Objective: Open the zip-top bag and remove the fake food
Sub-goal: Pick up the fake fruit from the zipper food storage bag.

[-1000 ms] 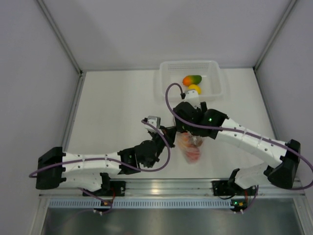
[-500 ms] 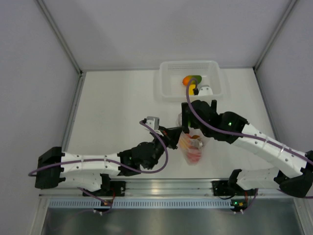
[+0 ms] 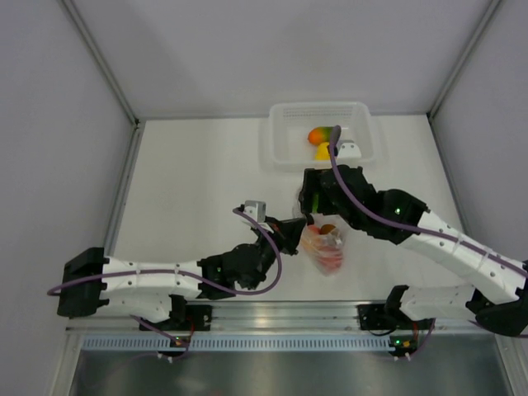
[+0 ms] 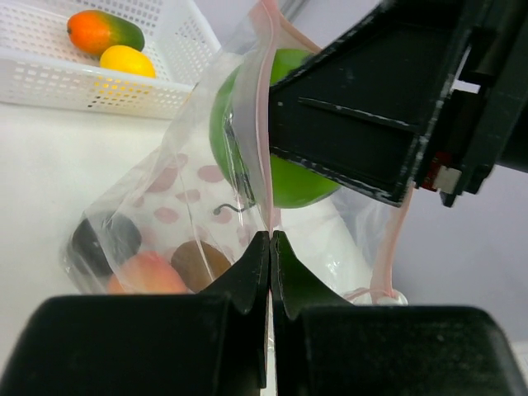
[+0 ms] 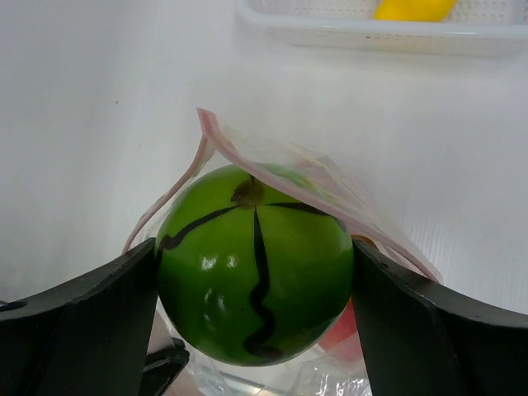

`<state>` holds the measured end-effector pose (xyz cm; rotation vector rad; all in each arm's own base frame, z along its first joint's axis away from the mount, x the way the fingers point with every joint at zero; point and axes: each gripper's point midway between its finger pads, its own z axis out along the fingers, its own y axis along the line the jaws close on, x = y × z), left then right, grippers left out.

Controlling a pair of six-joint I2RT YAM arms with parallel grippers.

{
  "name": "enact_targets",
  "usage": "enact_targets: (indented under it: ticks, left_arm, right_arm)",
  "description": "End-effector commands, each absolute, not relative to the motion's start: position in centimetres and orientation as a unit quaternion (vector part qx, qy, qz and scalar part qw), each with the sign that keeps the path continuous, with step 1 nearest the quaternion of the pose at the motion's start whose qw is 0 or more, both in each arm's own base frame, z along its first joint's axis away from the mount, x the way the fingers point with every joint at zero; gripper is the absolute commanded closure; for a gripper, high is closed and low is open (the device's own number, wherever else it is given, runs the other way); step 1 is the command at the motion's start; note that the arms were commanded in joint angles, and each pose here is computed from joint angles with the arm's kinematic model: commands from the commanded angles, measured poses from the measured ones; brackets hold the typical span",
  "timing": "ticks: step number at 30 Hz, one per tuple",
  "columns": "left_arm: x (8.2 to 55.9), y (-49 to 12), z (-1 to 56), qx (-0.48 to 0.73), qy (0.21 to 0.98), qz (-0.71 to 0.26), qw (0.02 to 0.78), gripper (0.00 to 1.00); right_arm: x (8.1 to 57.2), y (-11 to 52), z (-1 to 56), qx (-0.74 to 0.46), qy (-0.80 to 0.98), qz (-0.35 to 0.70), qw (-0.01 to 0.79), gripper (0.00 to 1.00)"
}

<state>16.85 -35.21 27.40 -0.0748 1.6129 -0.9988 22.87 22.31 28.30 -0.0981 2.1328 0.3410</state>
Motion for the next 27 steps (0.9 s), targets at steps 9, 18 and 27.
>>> enact_targets:
  ticks: [9, 18, 27]
  left_arm:
    - [18.2, -34.7, 27.5, -0.079, 0.688, -0.41, 0.594, 1.0]
    - [18.2, -35.1, 27.1, -0.075, 0.692, -0.41, 0.589, 1.0]
    - [17.9, -35.3, 26.8, -0.068, 0.693, -0.417, 0.584, 1.0]
  right_arm:
    - [20.8, 22.8, 33.0, -0.067, 0.851, 0.216, 0.474, 0.89]
    - [19.5, 22.4, 36.3, -0.084, 0.835, 0.256, 0.48, 0.89]
    - [20.5, 23.8, 40.3, -0.107, 0.82, 0.267, 0.494, 0.89]
